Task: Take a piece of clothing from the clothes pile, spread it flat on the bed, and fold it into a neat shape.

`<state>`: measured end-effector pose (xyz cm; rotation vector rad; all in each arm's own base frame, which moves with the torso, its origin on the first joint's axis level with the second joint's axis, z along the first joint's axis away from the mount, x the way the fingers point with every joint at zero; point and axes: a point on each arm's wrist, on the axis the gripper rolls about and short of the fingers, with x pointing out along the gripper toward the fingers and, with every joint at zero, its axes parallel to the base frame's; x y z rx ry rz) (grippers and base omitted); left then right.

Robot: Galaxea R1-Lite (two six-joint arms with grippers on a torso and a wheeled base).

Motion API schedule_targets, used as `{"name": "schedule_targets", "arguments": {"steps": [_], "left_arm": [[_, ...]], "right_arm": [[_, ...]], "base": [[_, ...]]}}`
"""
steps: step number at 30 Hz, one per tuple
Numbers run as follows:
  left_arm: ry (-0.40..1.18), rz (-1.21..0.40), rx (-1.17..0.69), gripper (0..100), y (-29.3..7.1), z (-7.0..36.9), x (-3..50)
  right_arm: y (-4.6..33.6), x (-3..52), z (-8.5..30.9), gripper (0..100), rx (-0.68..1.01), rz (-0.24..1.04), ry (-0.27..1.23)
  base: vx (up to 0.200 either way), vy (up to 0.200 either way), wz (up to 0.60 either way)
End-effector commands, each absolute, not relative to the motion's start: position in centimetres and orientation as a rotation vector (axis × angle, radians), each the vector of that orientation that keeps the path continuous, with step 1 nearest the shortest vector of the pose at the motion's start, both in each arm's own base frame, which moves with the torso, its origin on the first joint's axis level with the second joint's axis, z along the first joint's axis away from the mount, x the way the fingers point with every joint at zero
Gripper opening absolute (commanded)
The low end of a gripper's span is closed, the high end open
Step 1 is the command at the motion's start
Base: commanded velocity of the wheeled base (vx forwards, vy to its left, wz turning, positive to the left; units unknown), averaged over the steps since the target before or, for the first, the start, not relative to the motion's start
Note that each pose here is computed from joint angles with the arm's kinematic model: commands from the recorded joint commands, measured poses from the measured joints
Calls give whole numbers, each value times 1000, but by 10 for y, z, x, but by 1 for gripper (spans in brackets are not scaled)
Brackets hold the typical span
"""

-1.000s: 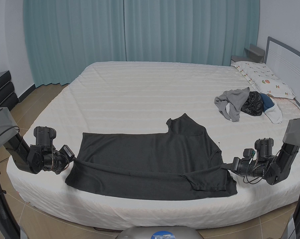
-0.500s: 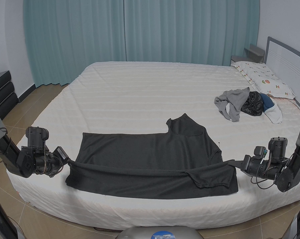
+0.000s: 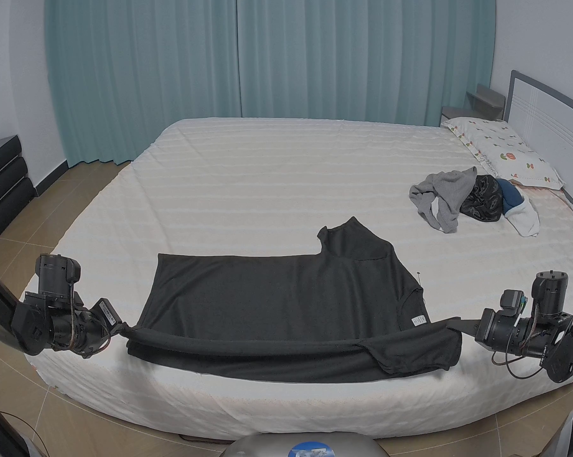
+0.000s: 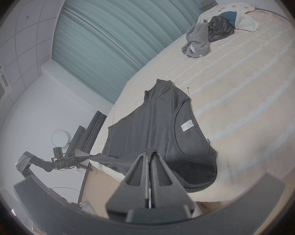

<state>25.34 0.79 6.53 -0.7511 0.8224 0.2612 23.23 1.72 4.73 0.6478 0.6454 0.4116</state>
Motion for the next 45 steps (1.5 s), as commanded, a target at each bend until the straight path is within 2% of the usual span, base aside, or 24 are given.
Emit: {"name": "schedule_targets", "arguments": {"steps": [1, 12, 17, 30, 39, 45], "left_arm": [[820, 260, -750, 0, 8, 67, 247], [801, 278, -728, 0, 7, 85, 221], [828, 290, -658, 0, 8, 82, 212], [865, 295, -649, 0, 6, 76, 207], [859, 293, -650, 0, 7, 77, 212], [919, 302, -621, 0, 7, 59, 237]], "right_arm": [[17, 222, 52, 0, 641, 416, 638], [16, 207, 54, 0, 647, 422, 650], [18, 208, 54, 0, 638, 431, 651], [17, 198, 47, 0, 636, 414, 694], [16, 197, 44, 0, 634, 407, 708], [18, 217, 32, 0, 633, 399, 736]], "base": [[0, 0, 0], [0, 0, 0], [0, 0, 0], [0, 0, 0], [0, 0, 0], [0, 0, 0]]}}
